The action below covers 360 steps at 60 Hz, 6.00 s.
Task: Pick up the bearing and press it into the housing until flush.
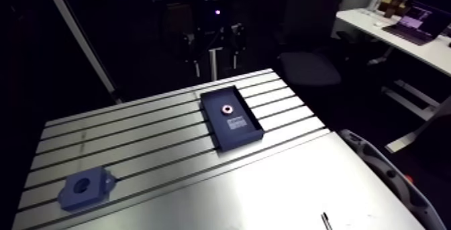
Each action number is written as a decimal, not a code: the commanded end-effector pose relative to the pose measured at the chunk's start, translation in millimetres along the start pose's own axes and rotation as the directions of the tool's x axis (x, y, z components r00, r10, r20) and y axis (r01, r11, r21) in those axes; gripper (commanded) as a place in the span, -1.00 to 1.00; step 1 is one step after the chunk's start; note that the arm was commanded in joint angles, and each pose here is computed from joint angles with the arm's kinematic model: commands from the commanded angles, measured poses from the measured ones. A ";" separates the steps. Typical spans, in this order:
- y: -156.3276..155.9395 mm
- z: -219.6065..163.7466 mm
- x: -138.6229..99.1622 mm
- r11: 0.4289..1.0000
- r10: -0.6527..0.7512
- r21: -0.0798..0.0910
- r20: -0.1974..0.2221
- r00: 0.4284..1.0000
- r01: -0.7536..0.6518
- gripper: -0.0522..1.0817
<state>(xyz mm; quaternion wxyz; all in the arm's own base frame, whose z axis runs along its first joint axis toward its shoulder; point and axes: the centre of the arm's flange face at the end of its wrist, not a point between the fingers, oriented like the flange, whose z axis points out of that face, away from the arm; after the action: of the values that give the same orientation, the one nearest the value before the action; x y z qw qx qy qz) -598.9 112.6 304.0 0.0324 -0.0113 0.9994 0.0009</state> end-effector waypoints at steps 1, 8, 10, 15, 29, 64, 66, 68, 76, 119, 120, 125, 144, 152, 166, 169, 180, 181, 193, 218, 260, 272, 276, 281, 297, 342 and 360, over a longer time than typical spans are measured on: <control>20.3 14.2 -7.4 1.000 0.015 0.002 -0.003 1.000 -0.015 -0.89; 24.8 21.1 -9.4 1.000 0.001 0.005 -0.002 1.000 -0.001 -0.89; 28.5 25.9 -11.3 1.000 -0.012 0.008 0.003 1.000 0.012 -0.89; 33.4 27.8 -12.8 1.000 -0.010 0.012 0.004 1.000 0.010 -0.89; 36.9 45.9 -7.5 1.000 -0.011 0.020 0.017 1.000 0.010 -0.89; 32.1 86.8 1.6 1.000 -0.008 0.029 0.034 0.999 0.007 -0.40; 31.1 90.3 1.8 1.000 -0.010 0.030 0.036 0.999 0.009 -0.38; 29.7 91.9 2.8 0.999 -0.012 0.030 0.035 0.999 0.011 -0.36; 29.3 97.9 5.3 1.000 -0.011 0.027 0.031 0.999 0.010 -0.30; 26.6 115.2 10.6 1.000 -0.016 0.024 0.032 0.999 0.015 -0.26; 26.6 115.3 10.6 1.000 -0.016 0.024 0.033 0.999 0.015 -0.26; 26.7 116.1 10.6 1.000 -0.014 0.023 0.035 0.999 0.014 -0.26; 27.3 125.2 11.6 1.000 -0.007 0.026 0.047 0.999 0.006 -0.26; 27.5 124.6 12.1 1.000 -0.007 0.025 0.046 0.999 0.006 -0.26; 27.4 126.1 11.7 1.000 -0.007 0.025 0.049 0.999 0.006 -0.26; 27.4 126.9 11.7 1.000 -0.007 0.026 0.050 0.999 0.006 -0.26; 29.9 132.3 14.0 1.000 -0.007 0.016 0.040 0.999 0.006 -0.26; 29.9 133.5 14.0 1.000 -0.007 0.015 0.039 0.999 0.006 -0.26; 29.1 132.7 14.2 1.000 -0.008 0.014 0.038 0.999 0.007 -0.23; 27.9 131.8 14.4 1.000 -0.010 0.015 0.036 0.999 0.009 -0.10; 26.2 133.4 15.0 1.000 -0.013 0.014 0.039 0.999 0.012 -0.06; 26.5 132.9 15.4 1.000 -0.013 0.014 0.038 0.999 0.012 -0.04; 26.5 132.9 15.4 1.000 -0.013 0.014 0.038 0.999 0.012 -0.04; 26.5 133.0 15.4 1.000 -0.013 0.014 0.038 0.999 0.012 -0.03; 25.9 134.4 14.3 1.000 -0.013 0.016 0.043 0.999 0.012 -0.02; 25.4 134.8 13.4 1.000 -0.013 0.016 0.043 0.999 0.012 0.06; 26.4 126.6 12.9 1.000 -0.015 -0.004 0.040 0.999 0.016 0.07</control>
<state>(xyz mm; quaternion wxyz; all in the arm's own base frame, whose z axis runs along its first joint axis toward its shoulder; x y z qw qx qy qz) -603.8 138.8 171.1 0.0541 -0.0176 0.9984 -0.0028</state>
